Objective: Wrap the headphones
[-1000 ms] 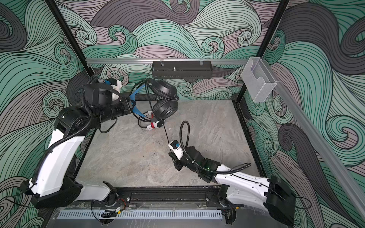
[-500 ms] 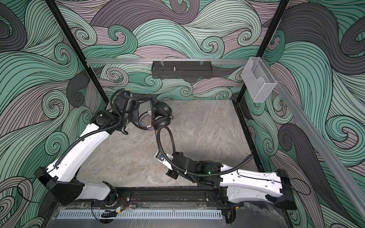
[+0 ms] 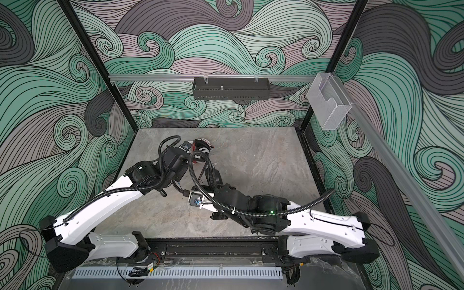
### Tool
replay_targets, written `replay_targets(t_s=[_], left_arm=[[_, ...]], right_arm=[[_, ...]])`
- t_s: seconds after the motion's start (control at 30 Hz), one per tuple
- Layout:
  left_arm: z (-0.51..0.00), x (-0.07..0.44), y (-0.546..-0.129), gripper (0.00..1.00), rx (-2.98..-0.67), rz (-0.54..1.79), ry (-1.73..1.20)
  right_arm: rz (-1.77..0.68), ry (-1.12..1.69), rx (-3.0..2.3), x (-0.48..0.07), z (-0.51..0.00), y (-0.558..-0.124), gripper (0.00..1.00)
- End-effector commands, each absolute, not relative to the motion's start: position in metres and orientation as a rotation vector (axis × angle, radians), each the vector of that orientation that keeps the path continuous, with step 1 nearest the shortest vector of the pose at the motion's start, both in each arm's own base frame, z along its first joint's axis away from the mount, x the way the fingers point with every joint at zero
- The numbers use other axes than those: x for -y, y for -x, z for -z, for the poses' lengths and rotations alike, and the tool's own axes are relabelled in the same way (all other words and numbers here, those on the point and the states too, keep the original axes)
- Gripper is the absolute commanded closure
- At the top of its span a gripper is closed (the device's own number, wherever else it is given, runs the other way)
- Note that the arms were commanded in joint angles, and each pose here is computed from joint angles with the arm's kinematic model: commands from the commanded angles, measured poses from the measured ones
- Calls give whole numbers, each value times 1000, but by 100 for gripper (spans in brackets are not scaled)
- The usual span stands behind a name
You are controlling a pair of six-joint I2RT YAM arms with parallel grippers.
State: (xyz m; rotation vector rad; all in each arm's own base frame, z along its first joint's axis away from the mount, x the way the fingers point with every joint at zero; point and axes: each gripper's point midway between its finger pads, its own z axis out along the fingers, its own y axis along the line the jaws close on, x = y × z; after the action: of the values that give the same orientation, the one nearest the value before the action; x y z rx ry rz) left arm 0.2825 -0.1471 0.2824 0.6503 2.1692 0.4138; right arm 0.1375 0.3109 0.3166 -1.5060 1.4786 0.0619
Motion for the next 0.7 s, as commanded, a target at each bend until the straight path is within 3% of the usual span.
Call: replay_targets(t_s=[0.0, 0.37, 0.57, 0.67], left_arm=[[-290, 146, -257, 100, -2165, -346, -773], [-290, 171, -202, 100, -2232, 8, -1063], [-296, 187, -179, 100, -2232, 214, -1112], [-303, 190, -175, 100, -2223, 271, -1100]], right_arm=[[117, 1606, -1433, -301, -309, -152, 100], [371, 1699, -1392, -285, -295, -181, 98], [196, 1622, -1466, -284, -298, -185, 93], [108, 1565, -1475, -282, -299, -185, 81]])
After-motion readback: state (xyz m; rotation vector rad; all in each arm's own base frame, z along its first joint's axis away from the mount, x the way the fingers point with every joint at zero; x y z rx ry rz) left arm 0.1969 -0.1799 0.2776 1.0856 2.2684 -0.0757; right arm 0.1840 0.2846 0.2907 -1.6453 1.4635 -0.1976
